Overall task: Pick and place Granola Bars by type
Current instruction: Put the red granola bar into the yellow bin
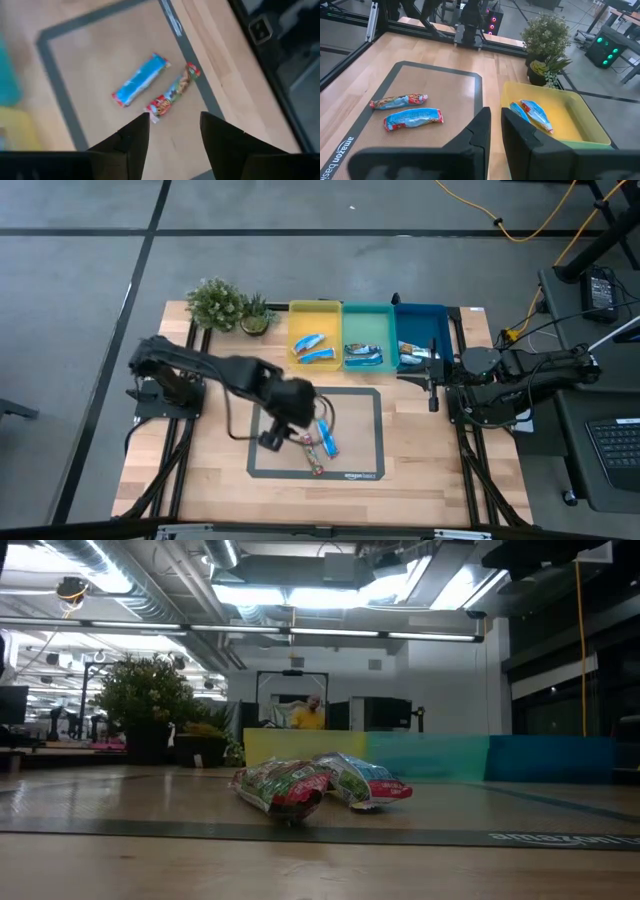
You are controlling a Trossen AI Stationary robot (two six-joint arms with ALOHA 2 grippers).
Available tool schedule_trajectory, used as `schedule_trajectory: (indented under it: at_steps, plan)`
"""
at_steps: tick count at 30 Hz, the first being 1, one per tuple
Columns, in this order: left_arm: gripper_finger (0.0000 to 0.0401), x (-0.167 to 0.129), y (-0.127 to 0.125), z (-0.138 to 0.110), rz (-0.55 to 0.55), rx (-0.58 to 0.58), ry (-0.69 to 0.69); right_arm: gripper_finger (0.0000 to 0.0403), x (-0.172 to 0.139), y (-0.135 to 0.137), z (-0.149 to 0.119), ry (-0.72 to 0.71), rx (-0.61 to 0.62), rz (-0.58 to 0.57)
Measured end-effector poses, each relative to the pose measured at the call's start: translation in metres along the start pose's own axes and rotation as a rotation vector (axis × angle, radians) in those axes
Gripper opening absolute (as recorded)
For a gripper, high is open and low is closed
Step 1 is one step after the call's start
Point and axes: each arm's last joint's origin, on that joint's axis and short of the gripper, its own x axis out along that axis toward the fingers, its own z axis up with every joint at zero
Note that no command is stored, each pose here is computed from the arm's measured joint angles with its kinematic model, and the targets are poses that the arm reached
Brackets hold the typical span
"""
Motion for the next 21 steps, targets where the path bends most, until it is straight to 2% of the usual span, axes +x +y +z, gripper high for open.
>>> schedule_trajectory:
  at_steps: [8,14,21]
  plan:
    - [0.0181,0.080,-0.012,0.011,-0.046,0.153,0.156,0.0049,0.000,0.000,0.000,0.000,0.000,0.001]
    - [0.0201,0.126,-0.012,0.018,-0.068,0.167,0.149,0.0049,0.000,0.000,0.000,0.000,0.000,0.002]
    - [0.0230,0.171,-0.015,0.011,-0.098,0.198,0.238,0.0049,0.000,0.002,0.000,-0.007,0.000,0.053]
